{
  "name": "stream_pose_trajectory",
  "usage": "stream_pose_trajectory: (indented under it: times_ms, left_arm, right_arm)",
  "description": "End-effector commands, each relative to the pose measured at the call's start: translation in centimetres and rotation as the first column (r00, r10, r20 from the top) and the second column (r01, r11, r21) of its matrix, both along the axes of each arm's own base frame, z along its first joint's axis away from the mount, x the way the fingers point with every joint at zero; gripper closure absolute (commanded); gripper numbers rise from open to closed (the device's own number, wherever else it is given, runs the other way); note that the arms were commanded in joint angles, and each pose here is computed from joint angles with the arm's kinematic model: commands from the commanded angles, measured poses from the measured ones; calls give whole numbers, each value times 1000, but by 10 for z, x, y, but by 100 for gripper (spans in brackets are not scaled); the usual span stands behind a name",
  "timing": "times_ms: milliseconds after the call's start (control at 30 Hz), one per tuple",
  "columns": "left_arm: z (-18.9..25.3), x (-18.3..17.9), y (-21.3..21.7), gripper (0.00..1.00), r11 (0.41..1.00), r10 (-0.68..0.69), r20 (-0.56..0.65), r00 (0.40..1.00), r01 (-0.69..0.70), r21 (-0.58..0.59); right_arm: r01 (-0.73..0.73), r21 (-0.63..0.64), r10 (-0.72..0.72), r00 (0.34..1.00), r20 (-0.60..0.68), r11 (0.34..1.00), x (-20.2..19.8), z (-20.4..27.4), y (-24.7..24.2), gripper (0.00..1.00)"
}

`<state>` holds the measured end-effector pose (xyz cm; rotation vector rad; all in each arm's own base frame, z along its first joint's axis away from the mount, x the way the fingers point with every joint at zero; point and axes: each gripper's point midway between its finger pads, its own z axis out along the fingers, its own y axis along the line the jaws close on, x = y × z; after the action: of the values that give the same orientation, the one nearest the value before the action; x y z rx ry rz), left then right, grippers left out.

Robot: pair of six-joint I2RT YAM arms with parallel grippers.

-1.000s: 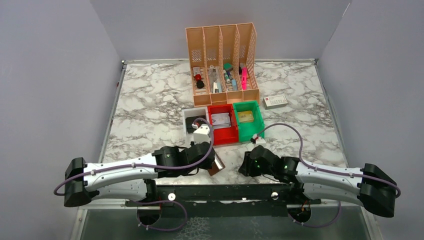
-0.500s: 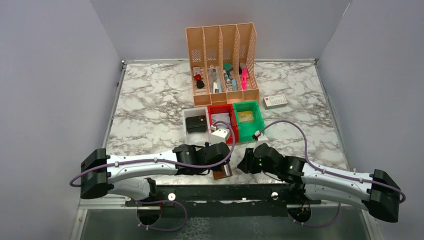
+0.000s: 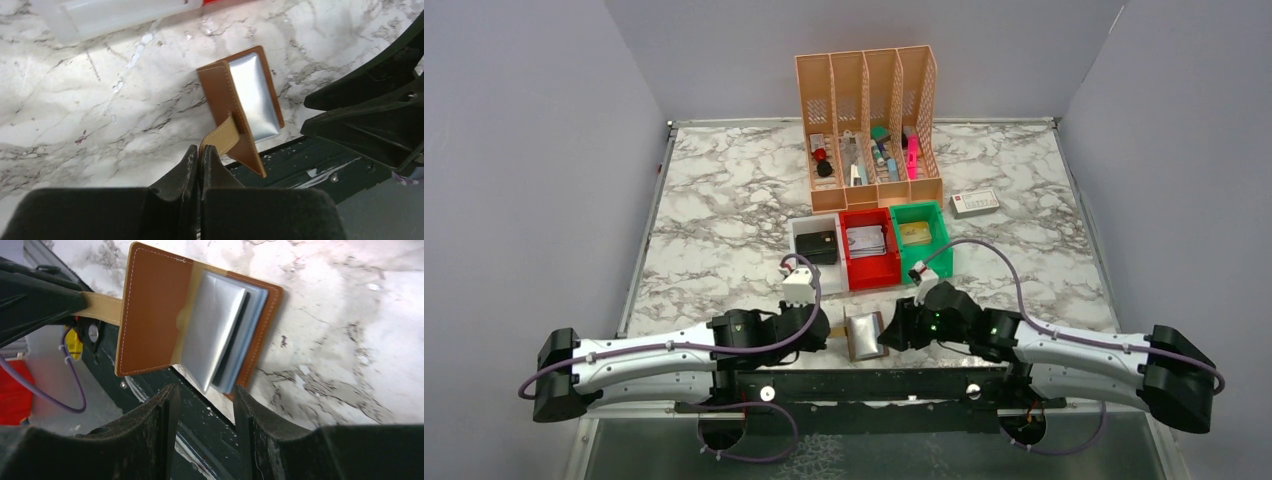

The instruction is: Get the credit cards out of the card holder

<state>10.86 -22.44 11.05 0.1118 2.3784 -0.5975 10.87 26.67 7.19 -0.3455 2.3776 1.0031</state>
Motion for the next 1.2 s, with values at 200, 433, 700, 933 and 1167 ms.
stream_pose_trajectory:
  times_ms: [200,433,700,933,1167]
  left_arm:
    - [-38,-7,29,100,992,105,-75,992,-99,80]
    - [-43,-8,33,100,990,107,-74,992,-100,100]
    - [-47,-9,36,100,989,109,-82,991,-101,106]
    - [-49,-9,34,100,987,111,-85,990,-99,126]
    - [-50,-8,34,100,985,116,-86,990,-104,140]
  right_arm:
    - [-151,95,157,986,-59,984,-8,10,52,52]
    - [-79,20,80,994,-68,997,2,3,44,49]
    - [2,-38,-4,998,-55,999,11,-2,28,43]
    - [-97,30,100,988,-114,995,-6,-6,44,45]
    - [-175,124,188,977,-101,977,-14,11,61,48]
